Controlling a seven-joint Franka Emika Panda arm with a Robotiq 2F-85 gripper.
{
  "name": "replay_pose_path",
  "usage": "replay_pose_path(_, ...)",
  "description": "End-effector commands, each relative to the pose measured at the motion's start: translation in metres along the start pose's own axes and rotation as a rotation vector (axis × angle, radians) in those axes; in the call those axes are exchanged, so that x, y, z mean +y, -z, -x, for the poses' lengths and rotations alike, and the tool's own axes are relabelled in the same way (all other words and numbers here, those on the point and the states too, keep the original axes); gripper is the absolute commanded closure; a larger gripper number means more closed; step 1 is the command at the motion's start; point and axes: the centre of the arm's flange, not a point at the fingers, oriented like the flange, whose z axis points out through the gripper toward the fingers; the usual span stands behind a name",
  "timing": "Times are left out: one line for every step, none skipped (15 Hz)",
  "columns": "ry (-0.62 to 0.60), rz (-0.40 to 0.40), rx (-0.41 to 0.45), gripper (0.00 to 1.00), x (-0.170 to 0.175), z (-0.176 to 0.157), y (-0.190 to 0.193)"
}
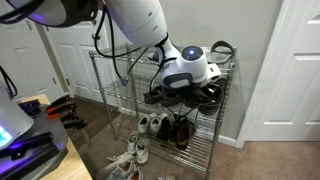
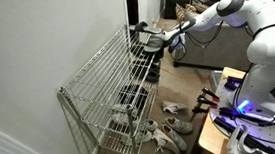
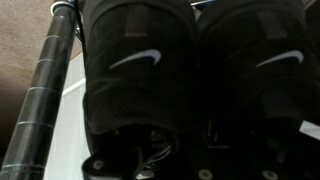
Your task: Move the shoes to a lower shelf
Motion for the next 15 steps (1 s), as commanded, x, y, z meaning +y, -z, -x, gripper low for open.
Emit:
replay_pose_path(-0.002, 0.005, 0.002, 0.96, 0.003, 0.000, 0.000)
replay_pose_path(-0.004, 0.008, -0.002, 0.83, 0.005, 0.003, -0.001)
replay_pose_path(-0.004, 0.009, -0.008, 0.83, 0.007, 0.007, -0.002)
replay_pose_path(-0.005, 0.006, -0.016, 0.83, 0.007, 0.011, -0.004)
replay_pose_path(-0.007, 0.002, -0.020, 0.83, 0.006, 0.014, -0.007)
replay_pose_path(-0.008, -0.001, -0.022, 0.83, 0.005, 0.016, -0.008)
replay_pose_path(-0.008, -0.003, -0.023, 0.83, 0.003, 0.016, -0.009)
replay_pose_path(-0.007, -0.004, -0.023, 0.83, 0.003, 0.016, -0.010)
replay_pose_path(-0.007, -0.004, -0.023, 0.83, 0.002, 0.016, -0.010)
replay_pose_path(-0.006, -0.004, -0.023, 0.83, 0.002, 0.016, -0.010)
replay_pose_path(-0.006, -0.004, -0.023, 0.83, 0.002, 0.016, -0.010)
replay_pose_path(-0.006, -0.004, -0.023, 0.83, 0.002, 0.016, -0.010)
replay_pose_path(-0.001, -0.004, -0.022, 0.58, 0.002, 0.016, -0.010)
replay_pose_path(-0.005, -0.005, -0.023, 0.56, 0.002, 0.017, -0.010)
replay_pose_path(-0.006, -0.004, -0.024, 0.51, 0.002, 0.019, -0.011)
